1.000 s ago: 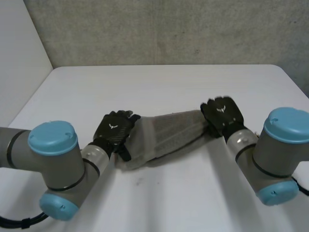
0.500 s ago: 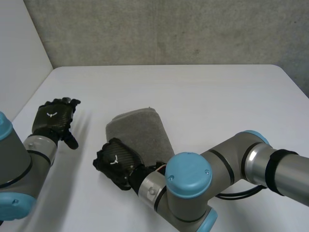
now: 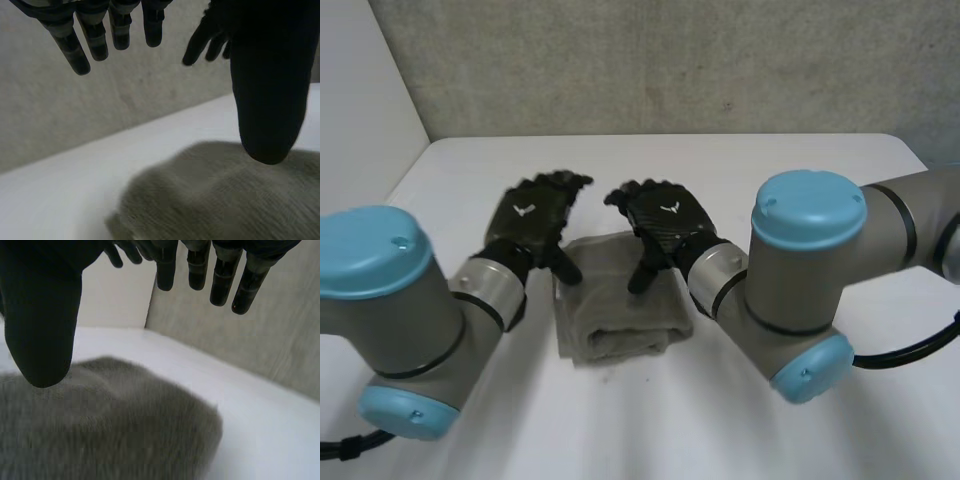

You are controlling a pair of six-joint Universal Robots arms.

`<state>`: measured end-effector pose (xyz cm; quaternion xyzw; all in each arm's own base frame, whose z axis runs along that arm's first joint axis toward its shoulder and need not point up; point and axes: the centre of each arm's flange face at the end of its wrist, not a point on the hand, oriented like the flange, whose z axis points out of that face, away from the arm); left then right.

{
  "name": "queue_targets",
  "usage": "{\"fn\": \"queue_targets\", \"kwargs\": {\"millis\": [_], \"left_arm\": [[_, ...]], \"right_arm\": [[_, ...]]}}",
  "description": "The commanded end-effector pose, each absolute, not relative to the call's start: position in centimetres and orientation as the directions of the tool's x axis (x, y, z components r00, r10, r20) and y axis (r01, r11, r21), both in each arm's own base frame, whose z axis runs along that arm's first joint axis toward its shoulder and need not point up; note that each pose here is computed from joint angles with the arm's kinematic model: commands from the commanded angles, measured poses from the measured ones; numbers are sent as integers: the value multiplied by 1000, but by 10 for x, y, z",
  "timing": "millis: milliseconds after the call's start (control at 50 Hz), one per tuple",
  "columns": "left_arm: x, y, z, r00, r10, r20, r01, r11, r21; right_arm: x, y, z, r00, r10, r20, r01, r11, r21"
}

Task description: Fold the towel.

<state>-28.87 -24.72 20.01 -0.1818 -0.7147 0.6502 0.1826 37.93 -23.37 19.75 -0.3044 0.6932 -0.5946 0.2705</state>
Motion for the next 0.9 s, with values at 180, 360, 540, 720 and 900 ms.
{"fn": "queue_targets", "kwargs": {"millis": [180,360,540,720,900], "left_arm": [[-287,-245,135,-874,485,27,143,311,-940],[-277,-251,133,-890,456,23,145,330,-933],[-279,-252,184,-876,482,-37,157,210,-965],[-278,-253,274,-882,470,-36,54,25,-998],[-244,-250,349,-921,389,-27,10,-46,-999]], "right_arm": [[379,-259,130,-659,-741,-129,-180,321,-930],[370,-270,126,-682,-723,-108,-203,329,-922],[358,-281,196,-739,-671,-50,-117,201,-973],[318,-292,292,-917,-400,-3,28,-57,-998],[282,-285,327,-947,-287,141,-93,-175,-980]]}}
